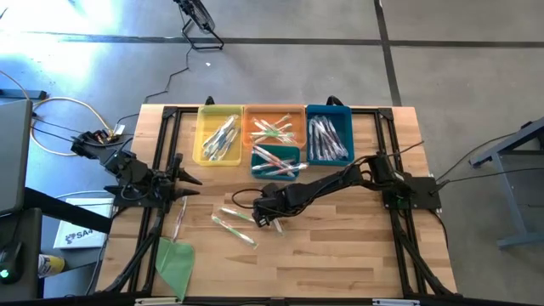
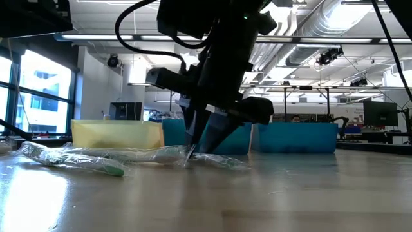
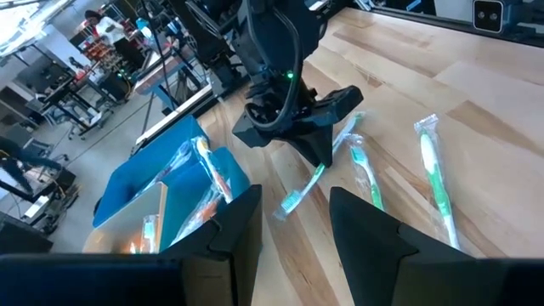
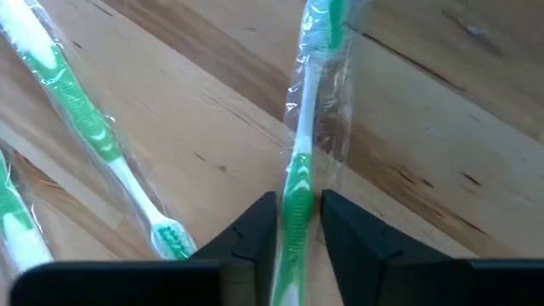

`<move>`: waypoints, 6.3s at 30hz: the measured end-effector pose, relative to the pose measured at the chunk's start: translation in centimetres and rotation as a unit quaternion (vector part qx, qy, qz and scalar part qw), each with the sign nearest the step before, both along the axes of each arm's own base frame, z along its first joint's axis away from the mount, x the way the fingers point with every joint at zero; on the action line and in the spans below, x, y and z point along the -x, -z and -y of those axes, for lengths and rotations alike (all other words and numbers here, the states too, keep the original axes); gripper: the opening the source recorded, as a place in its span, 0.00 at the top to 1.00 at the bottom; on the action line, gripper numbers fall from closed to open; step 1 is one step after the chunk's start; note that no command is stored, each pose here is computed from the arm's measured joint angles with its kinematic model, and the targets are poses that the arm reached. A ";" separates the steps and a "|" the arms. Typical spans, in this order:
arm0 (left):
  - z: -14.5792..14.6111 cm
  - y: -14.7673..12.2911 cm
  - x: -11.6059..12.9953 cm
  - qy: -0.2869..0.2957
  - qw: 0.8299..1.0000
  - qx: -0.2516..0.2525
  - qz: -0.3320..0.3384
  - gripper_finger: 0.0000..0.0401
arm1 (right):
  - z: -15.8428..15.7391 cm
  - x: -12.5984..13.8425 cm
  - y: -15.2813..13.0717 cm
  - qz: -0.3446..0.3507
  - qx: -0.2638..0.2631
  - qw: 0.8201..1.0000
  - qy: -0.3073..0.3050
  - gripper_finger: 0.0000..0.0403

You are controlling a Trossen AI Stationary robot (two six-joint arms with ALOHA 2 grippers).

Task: Pick & Place Toothbrushes
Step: Put the green toothbrush into the orange bin

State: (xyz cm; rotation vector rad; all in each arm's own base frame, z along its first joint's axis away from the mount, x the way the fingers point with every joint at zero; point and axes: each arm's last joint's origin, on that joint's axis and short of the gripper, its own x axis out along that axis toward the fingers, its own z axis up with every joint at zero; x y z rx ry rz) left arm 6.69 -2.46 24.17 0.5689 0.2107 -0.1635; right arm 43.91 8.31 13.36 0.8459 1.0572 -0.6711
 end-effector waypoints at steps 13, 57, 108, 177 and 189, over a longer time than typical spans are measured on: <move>0.0 0.2 0.0 0.000 1.000 -0.004 -0.008 0.67 | 0.1 0.2 -0.8 0.001 -0.002 1.000 -0.020 0.98; 0.0 0.2 0.0 -0.006 1.000 0.016 -0.011 0.67 | 15.5 4.1 -18.5 0.170 0.299 0.919 -0.191 0.99; -0.1 0.3 0.1 -0.012 1.000 0.011 -0.014 0.67 | 33.1 6.2 -5.4 0.075 0.225 0.887 -0.396 0.99; 0.2 -1.0 -0.2 -0.012 0.987 0.155 0.032 0.67 | 3.5 4.2 -21.4 0.302 0.260 0.853 -0.337 0.80; 0.2 -2.1 -0.3 -0.020 0.958 0.276 0.070 0.67 | 1.1 4.5 -21.2 0.314 0.219 0.865 -0.326 0.80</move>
